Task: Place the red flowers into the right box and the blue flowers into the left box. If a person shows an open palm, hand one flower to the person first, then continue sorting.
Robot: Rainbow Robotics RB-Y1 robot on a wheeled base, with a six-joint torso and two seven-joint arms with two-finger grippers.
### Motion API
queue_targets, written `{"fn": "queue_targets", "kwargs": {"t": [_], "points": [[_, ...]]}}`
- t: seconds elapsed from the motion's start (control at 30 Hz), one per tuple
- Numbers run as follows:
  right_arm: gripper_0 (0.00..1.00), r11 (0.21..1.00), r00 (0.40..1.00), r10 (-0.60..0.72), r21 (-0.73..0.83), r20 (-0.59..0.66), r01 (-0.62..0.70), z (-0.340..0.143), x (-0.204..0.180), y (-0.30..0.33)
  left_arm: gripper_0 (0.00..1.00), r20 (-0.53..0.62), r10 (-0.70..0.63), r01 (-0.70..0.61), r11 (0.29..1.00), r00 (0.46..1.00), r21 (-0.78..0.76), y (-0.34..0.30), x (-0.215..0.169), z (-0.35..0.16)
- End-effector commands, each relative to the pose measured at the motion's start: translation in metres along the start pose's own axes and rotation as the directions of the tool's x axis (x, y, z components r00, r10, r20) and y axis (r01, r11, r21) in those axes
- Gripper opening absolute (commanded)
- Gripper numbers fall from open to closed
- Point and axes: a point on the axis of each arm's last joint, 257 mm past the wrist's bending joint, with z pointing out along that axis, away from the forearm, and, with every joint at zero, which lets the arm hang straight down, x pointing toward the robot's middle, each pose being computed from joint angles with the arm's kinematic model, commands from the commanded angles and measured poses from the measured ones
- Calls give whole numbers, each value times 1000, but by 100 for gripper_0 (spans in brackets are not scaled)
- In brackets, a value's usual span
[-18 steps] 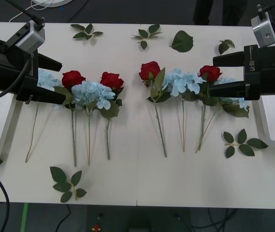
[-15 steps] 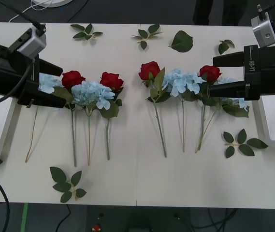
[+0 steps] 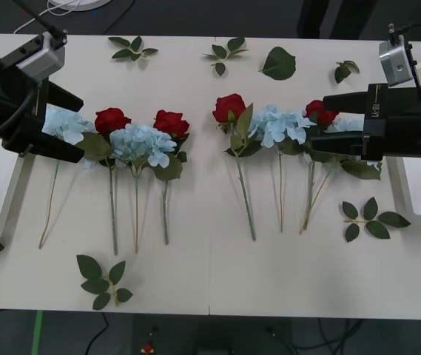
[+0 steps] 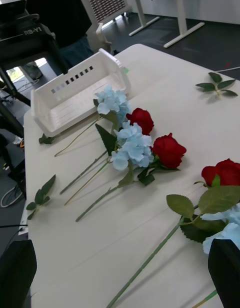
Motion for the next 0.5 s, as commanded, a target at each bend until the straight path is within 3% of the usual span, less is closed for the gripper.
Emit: {"fn": "queue_targets", "kwargs": {"t": [0.03,0.1,0.27,0.5], "points": [[100,998,999,18,54,-42,-16,-5,2,-5,100,-112,-284,276,958,952,-79,4,-18,-33],[100,994,996,64,90,-61,-58,-9,5,-13,100,-119,-370,361,928,922,-89,2,-19,-36],[100,941,954,274,241,-125,-238,-27,25,-42,100,-146,-618,601,785,772,-149,-1,-5,-38],[100,801,842,513,444,-166,-401,-49,59,-69,100,-128,-764,713,638,632,-291,17,33,-38]]}}
